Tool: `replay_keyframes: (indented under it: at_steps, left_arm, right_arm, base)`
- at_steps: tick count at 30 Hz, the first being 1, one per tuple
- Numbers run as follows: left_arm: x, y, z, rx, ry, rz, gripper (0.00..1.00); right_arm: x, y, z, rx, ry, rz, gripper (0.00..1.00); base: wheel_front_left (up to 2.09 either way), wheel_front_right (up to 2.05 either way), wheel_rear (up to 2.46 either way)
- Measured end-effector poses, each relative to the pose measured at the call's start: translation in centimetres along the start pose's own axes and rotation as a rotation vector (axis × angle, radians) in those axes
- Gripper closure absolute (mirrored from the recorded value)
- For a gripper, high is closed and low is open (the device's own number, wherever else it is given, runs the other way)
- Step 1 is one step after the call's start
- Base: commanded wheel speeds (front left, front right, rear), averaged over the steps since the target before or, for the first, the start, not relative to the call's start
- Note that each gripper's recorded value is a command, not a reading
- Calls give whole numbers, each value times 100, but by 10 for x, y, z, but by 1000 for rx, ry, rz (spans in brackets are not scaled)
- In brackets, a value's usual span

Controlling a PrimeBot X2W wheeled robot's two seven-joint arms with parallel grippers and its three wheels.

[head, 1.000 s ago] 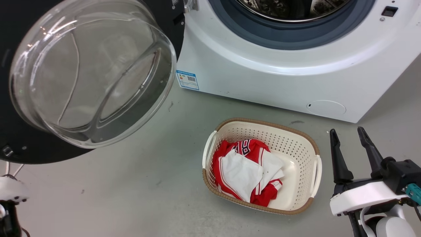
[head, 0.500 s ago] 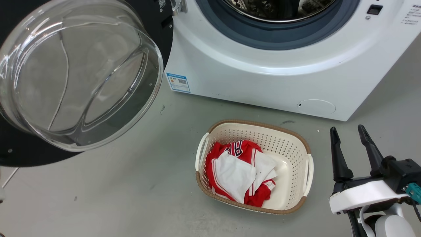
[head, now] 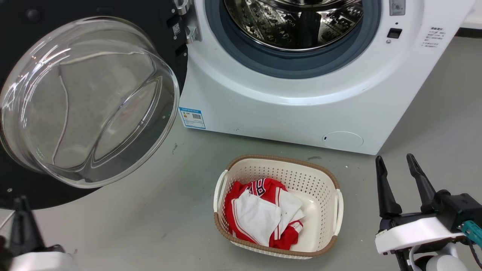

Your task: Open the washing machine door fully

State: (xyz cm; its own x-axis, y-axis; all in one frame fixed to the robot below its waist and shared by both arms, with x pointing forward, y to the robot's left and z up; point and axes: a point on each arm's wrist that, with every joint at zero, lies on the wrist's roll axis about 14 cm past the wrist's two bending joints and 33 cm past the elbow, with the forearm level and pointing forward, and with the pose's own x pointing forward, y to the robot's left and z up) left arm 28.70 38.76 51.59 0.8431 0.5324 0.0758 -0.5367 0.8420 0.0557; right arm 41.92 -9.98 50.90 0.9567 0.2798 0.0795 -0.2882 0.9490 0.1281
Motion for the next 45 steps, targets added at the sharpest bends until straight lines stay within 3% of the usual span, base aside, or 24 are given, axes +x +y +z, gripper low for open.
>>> replay_keyframes:
  at_steps: [5,7,8,9,21,29,45]
  left_arm:
    - [-15,-49,-1,-21,-4,-129,100]
    - [-20,-71,0,-37,-9,-179,55]
    - [-21,-80,2,-46,-14,-203,4]
    - [-23,-87,4,-50,-20,-223,0]
    - [-28,-169,33,-110,-109,-445,0]
    - [-20,-206,52,-135,-162,-533,0]
    - [-16,-223,45,-136,-142,-577,0]
  right_arm:
    - [-6,-3,9,-13,-21,-10,0]
    - [-8,-2,11,-16,-26,-11,0]
    - [-9,-2,13,-21,-29,-12,0]
    - [-11,-3,14,-23,-32,-13,0]
    - [-32,-16,34,-83,-71,-63,0]
    - [-53,-37,47,-127,-80,-139,0]
    - [-66,-47,35,-109,-42,-179,0]
  base:
    - [0,0,0]
    - [0,0,0]
    - [0,0,0]
    - [0,0,0]
    - [0,0,0]
    - [0,0,0]
    - [0,0,0]
